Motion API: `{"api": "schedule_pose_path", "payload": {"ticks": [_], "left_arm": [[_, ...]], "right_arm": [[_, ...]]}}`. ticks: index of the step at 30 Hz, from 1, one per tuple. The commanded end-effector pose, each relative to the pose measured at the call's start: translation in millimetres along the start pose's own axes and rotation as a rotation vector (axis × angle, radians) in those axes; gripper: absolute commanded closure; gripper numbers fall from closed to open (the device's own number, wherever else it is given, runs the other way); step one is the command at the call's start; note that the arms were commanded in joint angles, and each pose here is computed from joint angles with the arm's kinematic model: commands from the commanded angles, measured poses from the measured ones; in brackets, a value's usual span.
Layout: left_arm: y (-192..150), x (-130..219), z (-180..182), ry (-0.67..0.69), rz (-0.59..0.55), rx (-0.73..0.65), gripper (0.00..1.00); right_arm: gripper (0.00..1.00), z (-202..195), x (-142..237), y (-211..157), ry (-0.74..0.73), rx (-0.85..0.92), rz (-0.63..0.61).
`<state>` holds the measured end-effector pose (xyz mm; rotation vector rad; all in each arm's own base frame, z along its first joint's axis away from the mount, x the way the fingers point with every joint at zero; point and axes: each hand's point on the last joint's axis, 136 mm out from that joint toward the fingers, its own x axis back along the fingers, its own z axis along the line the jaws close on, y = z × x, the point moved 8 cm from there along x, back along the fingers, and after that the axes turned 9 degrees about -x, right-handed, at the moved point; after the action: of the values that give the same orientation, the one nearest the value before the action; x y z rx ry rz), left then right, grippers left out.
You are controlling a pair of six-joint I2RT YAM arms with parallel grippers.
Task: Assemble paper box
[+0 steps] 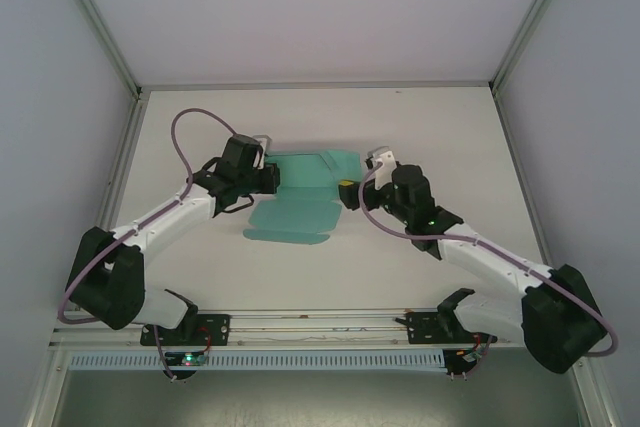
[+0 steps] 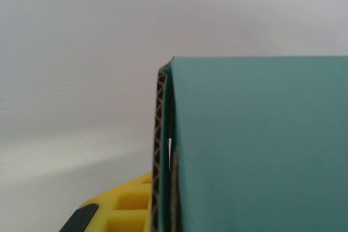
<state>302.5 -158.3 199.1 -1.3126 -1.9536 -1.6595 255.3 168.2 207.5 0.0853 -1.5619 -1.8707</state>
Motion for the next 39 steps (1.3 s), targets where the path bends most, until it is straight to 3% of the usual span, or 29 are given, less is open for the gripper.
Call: {"api": "schedule_pose_path", "payload": {"ticks": [1, 10, 13, 16, 17, 19, 22, 27, 36, 39], "left_arm": [[11, -3, -9, -0.049, 0.009, 0.001, 1.00], [6, -5, -9, -0.043, 0.035, -0.026, 1.00], [2, -3, -9, -0.071, 0.019, -0.083, 1.00], [-1, -1, -9, -0.105, 0.018, -0.117, 1.00], [-1, 0, -10, -0.114, 0.023, -0.128, 1.00], [-1, 0, -11, -0.133, 0.026, -0.148, 1.00], [2, -2, -13, -0.144, 0.023, -0.154, 1.00], [7, -2, -20, -0.211, -0.011, -0.160, 1.00], [12, 6, -30, -0.312, -0.048, -0.243, 1.00], [12, 8, -29, -0.296, -0.059, -0.271, 1.00]], "right_arm": [[0.02, 19, -9, 19, 0.048, 0.057, -0.118], [0.01, 11, -20, 24, -0.062, -0.001, -0.075], [0.05, 1, -8, 25, 0.004, -0.058, -0.028], [0.15, -3, 7, 21, 0.130, -0.068, 0.059], [0.24, -2, 12, 20, 0.171, -0.061, 0.090], [0.29, 1, 21, 20, 0.249, -0.061, 0.127], [0.45, 8, 28, 22, 0.360, -0.073, 0.154], [0.78, 11, 26, 24, 0.460, -0.103, 0.181], [1.00, 22, 30, 40, 0.819, -0.105, 0.159], [1.00, 26, 34, 47, 0.876, -0.101, 0.164]]}}
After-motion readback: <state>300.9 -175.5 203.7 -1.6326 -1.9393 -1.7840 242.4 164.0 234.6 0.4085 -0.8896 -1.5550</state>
